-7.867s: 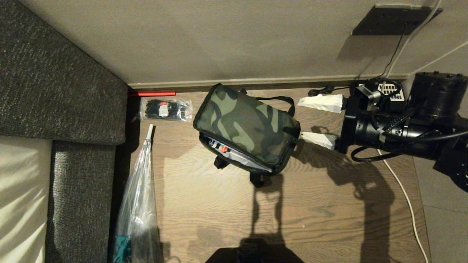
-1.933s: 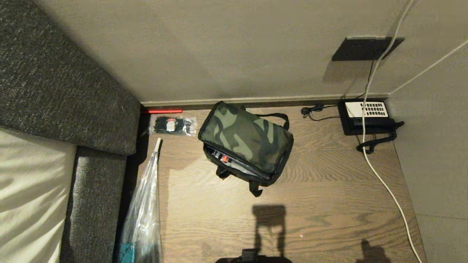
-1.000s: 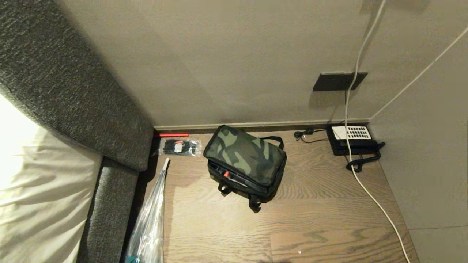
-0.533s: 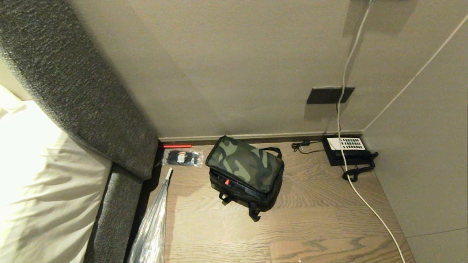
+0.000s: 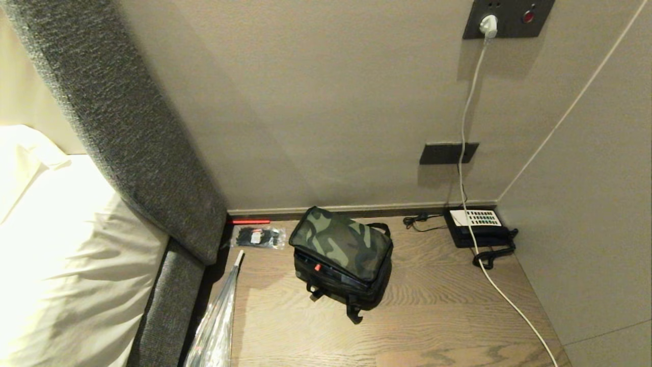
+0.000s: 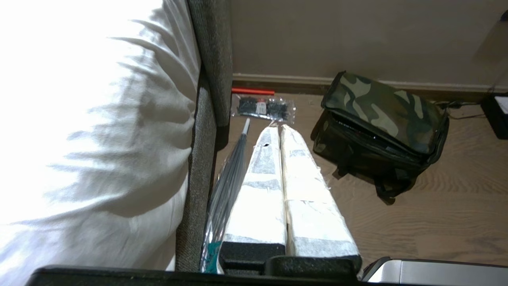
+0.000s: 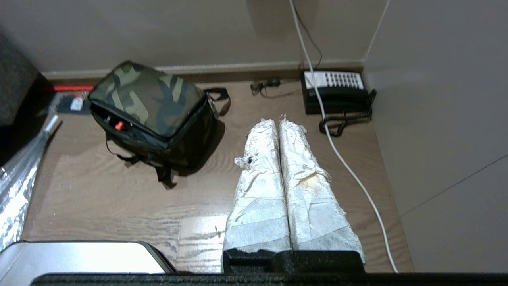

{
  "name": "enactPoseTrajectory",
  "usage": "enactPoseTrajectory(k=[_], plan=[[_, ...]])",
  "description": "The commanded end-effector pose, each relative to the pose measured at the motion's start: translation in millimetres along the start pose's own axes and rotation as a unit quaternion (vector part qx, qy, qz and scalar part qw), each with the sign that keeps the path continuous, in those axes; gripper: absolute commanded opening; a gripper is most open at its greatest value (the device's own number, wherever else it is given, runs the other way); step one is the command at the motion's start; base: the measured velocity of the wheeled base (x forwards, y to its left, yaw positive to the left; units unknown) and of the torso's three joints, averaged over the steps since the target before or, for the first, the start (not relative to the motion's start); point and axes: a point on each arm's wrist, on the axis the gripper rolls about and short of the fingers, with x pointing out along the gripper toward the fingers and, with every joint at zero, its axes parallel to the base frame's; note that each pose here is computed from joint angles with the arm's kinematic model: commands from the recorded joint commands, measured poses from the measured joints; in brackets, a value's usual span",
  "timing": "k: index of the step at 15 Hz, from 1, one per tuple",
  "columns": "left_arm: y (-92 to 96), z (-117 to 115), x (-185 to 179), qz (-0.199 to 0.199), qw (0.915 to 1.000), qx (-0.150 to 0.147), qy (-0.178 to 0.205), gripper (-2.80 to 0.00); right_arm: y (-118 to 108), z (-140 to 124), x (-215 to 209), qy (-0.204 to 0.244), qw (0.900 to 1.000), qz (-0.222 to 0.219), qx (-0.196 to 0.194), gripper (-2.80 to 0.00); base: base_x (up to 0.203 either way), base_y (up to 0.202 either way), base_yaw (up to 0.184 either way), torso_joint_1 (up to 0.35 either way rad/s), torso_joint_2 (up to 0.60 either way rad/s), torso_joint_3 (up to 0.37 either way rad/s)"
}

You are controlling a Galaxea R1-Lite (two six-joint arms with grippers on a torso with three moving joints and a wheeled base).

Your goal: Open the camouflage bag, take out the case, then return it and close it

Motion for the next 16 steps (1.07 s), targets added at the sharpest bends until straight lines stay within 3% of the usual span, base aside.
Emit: enactPoseTrajectory(k=[1,16], plan=[[0.0,-0.9,0.1,0.0,1.0,0.0,0.001,-2.8,0.0,0.0,-0.1,-0.001,1.0,0.001,0.0,-2.8,0.0,0.0,0.0,0.002,0.0,0.202],[0.0,-0.9,0.1,0.001,1.0,0.001,0.0,-2.8,0.0,0.0,-0.1,-0.001,1.0,0.001,0.0,-2.8,0.0,0.0,0.0,0.002,0.0,0.204]])
